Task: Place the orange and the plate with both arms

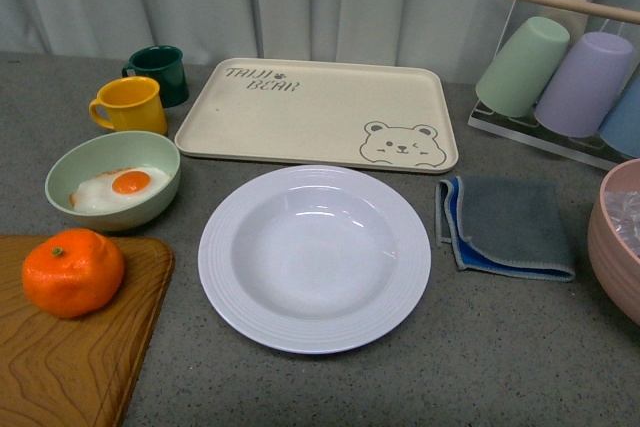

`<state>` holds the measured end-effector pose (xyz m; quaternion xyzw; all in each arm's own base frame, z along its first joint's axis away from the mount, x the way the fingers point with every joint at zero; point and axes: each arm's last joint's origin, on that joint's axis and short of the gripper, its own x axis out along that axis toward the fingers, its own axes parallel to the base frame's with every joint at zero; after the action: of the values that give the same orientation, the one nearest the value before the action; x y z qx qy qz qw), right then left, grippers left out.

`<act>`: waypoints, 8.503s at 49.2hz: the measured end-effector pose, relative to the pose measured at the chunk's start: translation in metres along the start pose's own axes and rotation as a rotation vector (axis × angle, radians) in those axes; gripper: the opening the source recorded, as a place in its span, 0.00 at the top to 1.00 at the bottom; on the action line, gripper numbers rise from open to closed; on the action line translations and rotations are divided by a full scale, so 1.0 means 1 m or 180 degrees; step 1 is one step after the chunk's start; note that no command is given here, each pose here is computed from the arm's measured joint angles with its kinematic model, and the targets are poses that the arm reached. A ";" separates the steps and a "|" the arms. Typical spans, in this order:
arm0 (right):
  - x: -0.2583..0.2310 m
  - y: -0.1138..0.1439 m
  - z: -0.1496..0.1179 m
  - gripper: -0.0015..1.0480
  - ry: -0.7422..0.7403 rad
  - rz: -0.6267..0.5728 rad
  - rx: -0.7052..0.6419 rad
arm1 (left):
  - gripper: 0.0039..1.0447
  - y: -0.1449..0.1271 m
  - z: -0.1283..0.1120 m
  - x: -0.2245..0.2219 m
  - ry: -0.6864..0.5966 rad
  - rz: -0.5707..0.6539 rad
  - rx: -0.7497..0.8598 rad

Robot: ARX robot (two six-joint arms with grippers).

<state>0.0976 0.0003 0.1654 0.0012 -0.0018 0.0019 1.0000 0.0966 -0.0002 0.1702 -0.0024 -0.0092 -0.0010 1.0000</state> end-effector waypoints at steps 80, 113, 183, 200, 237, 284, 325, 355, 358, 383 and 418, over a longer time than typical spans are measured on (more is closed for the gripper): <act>0.000 0.000 0.000 0.09 0.0000 0.0000 -0.0001 | 0.06 0.000 0.000 0.000 0.0000 0.0000 0.0000; 0.000 0.000 0.000 0.09 0.0000 0.0000 -0.0001 | 0.06 0.000 0.000 0.000 0.0034 0.0031 0.0000; 0.000 0.000 0.000 0.09 -0.0001 0.0001 -0.0001 | 0.06 -0.009 -0.088 0.182 0.2840 0.0129 -0.0446; 0.000 0.000 0.000 0.09 -0.0001 0.0000 -0.0001 | 0.06 -0.009 -0.094 0.187 0.2937 0.0200 -0.0606; 0.000 0.000 0.000 0.09 -0.0001 0.0000 -0.0001 | 0.52 -0.066 -0.065 0.176 0.2666 -0.0544 -0.0415; 0.000 0.000 0.000 0.09 -0.0001 0.0001 -0.0001 | 0.53 -0.181 -0.090 0.227 0.2782 -0.0829 -0.0218; 0.000 0.000 0.000 0.09 -0.0001 0.0001 -0.0001 | 0.06 -0.172 -0.081 0.234 0.2610 -0.0673 -0.0369; 0.000 0.000 0.000 0.09 -0.0001 0.0002 -0.0001 | 0.90 -0.054 -0.031 0.134 0.0122 -0.0006 -0.0028; 0.000 0.000 0.000 0.09 0.0000 0.0001 -0.0001 | 0.97 -0.048 -0.030 0.126 0.0127 -0.0005 -0.0033; 0.000 0.000 0.000 0.09 -0.0001 0.0001 -0.0001 | 0.97 -0.014 -0.009 0.069 0.0103 -0.0010 -0.0006; 0.000 0.000 0.000 0.09 -0.0001 0.0001 -0.0001 | 0.97 0.000 0.002 0.030 -0.0006 -0.0001 -0.0009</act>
<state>0.0976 0.0003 0.1654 0.0010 -0.0020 0.0021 1.0000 0.1264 -0.0003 0.1729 -0.0037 -0.0102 -0.0012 0.9999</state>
